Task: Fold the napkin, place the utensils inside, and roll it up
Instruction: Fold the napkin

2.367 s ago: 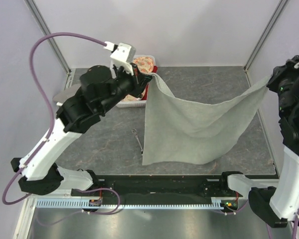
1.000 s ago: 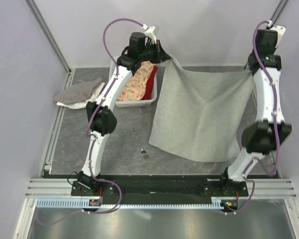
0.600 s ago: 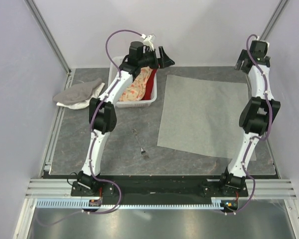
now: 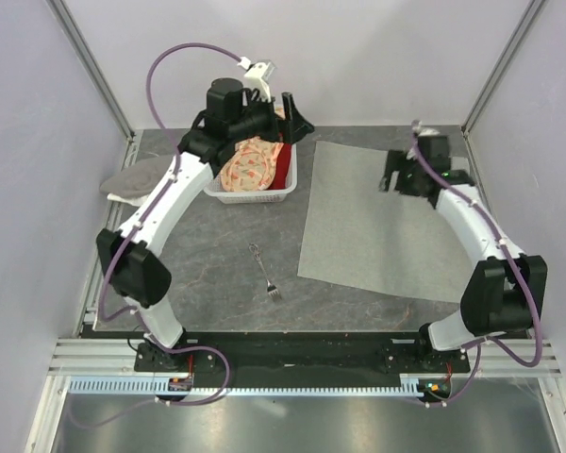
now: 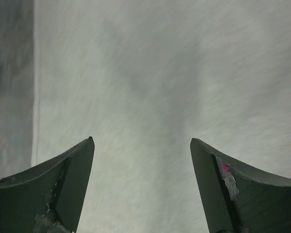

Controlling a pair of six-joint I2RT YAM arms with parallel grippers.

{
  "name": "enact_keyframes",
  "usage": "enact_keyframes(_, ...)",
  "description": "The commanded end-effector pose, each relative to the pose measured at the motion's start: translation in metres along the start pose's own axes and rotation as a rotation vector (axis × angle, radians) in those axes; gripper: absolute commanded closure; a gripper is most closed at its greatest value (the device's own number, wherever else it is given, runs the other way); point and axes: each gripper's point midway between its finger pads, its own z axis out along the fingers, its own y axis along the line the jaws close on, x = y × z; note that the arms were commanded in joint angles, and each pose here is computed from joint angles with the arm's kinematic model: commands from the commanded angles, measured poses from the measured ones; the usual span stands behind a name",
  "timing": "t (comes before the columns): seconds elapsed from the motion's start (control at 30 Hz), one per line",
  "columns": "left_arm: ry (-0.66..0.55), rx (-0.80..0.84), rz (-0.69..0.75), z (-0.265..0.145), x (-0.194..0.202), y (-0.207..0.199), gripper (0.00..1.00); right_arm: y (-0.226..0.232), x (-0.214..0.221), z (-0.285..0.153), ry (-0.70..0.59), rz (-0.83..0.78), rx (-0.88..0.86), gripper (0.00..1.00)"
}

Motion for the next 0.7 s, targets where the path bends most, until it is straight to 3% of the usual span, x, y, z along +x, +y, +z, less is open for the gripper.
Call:
enact_keyframes(0.0,0.093,-0.205,0.006,-0.056,0.028,0.034,0.0,0.072,0.059,-0.021,0.072,-0.047,-0.183,0.13)
enact_keyframes(0.17,0.163,-0.301,-0.075,-0.112,0.069,0.062,0.0,0.137,0.114,-0.047,0.111,-0.144,-0.311,0.23)
enact_keyframes(0.4,0.241,-0.523,0.017,-0.178,0.121,0.102,0.0,0.221,0.2,-0.063,0.19,-0.432,-0.36,0.41)
enact_keyframes(0.67,0.214,-0.582,-0.002,-0.2,0.141,0.113,0.0,0.246,0.259,-0.049,0.251,-0.615,-0.25,0.45)
